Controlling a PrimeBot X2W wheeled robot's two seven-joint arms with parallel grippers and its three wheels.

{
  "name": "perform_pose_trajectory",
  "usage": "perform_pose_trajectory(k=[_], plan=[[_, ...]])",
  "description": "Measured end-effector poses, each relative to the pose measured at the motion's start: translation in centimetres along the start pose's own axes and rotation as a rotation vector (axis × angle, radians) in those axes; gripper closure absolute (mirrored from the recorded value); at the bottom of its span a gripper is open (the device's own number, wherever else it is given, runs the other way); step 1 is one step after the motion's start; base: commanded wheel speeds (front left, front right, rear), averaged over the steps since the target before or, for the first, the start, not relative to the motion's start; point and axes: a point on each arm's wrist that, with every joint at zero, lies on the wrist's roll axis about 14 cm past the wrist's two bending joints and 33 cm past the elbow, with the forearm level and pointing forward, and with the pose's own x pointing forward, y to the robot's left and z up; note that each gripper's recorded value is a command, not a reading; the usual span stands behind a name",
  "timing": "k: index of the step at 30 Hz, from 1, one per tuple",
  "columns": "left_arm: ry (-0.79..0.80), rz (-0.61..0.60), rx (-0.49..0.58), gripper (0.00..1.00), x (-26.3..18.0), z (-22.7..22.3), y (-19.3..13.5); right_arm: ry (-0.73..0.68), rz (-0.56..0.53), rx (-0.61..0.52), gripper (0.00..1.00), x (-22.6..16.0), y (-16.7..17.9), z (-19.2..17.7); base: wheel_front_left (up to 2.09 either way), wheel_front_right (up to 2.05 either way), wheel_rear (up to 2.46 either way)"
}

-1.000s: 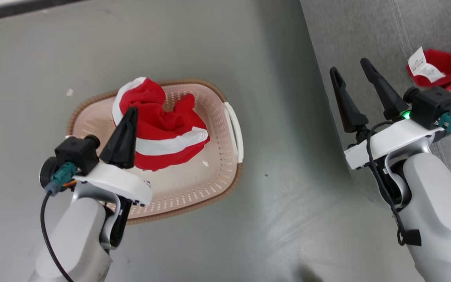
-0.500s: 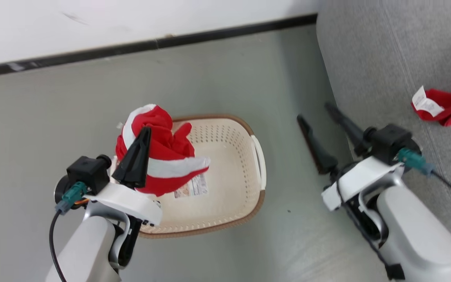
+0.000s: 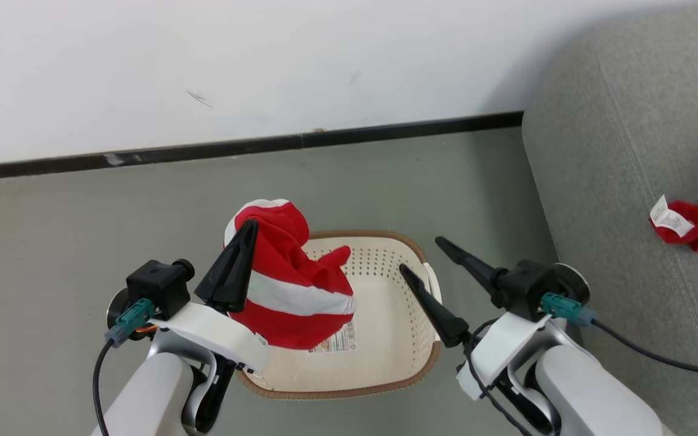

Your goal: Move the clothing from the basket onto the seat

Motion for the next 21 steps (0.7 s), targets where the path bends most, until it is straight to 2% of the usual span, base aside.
perform_pose_trajectory(k=[13, 21], plan=[[-0.036, -0.042, 0.04, 1.0, -3.0, 3.4, -2.0, -0.024, 0.272, -0.045, 0.0, -0.8, 9.9, 1.5, 0.0, 0.0, 0.0], [-0.067, -0.095, 0.064, 1.0, -4.7, 5.5, -4.1, -0.067, 0.353, -0.08, 0.0, -1.1, 12.8, 3.2, 0.0, 0.0, 0.0]])
